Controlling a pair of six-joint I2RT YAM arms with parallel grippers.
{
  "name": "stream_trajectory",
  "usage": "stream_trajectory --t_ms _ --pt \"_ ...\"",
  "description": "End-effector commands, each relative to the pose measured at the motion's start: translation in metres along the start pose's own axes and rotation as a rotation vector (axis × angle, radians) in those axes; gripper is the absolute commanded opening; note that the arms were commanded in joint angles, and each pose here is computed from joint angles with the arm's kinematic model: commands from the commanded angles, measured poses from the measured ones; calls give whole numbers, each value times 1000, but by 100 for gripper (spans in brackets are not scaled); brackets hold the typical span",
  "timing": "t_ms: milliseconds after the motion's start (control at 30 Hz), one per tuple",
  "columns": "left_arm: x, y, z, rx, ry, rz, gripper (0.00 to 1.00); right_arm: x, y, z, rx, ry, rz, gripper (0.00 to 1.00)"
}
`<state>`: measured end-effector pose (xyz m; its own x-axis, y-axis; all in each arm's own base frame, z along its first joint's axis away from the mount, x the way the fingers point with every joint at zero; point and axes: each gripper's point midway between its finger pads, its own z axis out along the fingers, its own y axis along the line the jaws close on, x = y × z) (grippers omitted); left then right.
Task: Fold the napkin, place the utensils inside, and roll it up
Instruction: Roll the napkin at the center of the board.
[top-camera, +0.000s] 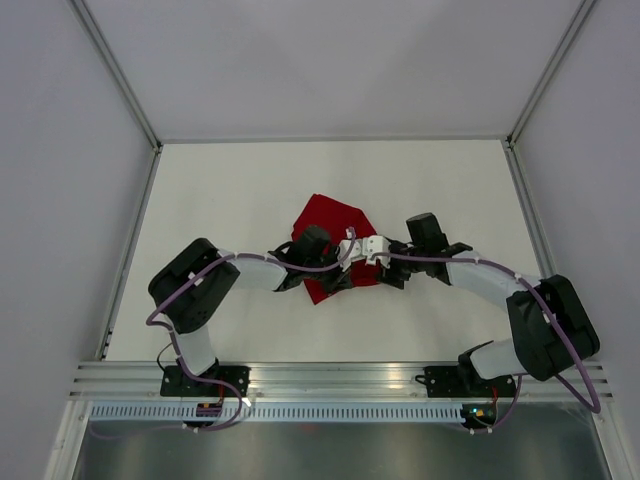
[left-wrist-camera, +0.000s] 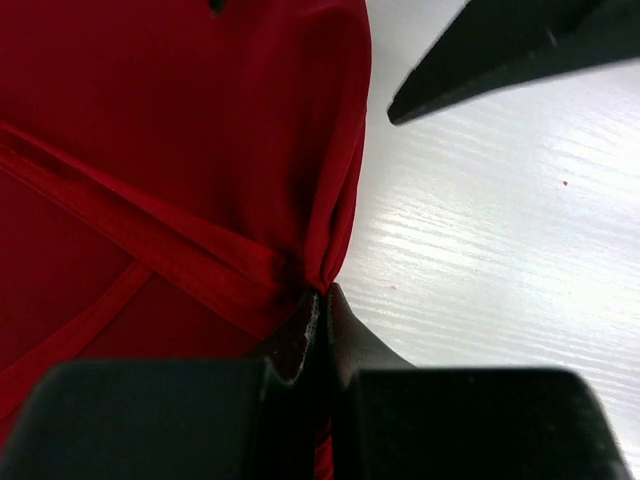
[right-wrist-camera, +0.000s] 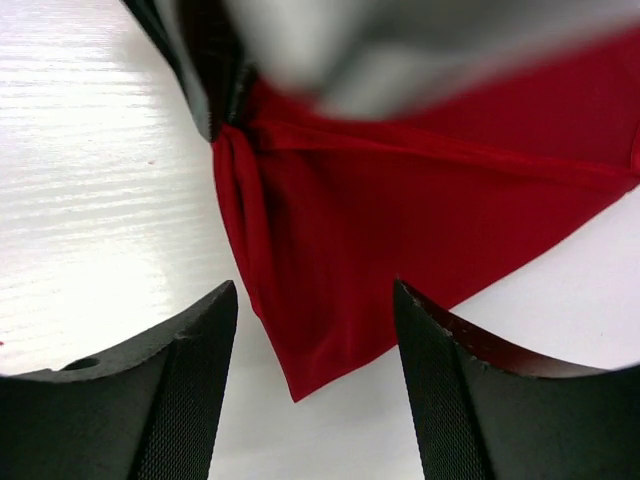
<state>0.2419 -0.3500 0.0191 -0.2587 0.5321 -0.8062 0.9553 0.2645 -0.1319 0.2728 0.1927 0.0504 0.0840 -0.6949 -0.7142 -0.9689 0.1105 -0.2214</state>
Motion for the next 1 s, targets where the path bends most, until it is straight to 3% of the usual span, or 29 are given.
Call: stream_trajectory --t_ms 0,333,667,967 --pt "25 -17 2 80 90 -113 2 -18 2 14 38 -32 -197 70" --pt "25 -19 3 106 90 -146 2 -36 26 14 2 -80 -278 70" --pt "27 -25 4 157 85 -180 2 -25 36 27 -14 -34 -339 69" --pt "25 -26 1 206 67 -222 2 1 46 35 -46 52 -425 63"
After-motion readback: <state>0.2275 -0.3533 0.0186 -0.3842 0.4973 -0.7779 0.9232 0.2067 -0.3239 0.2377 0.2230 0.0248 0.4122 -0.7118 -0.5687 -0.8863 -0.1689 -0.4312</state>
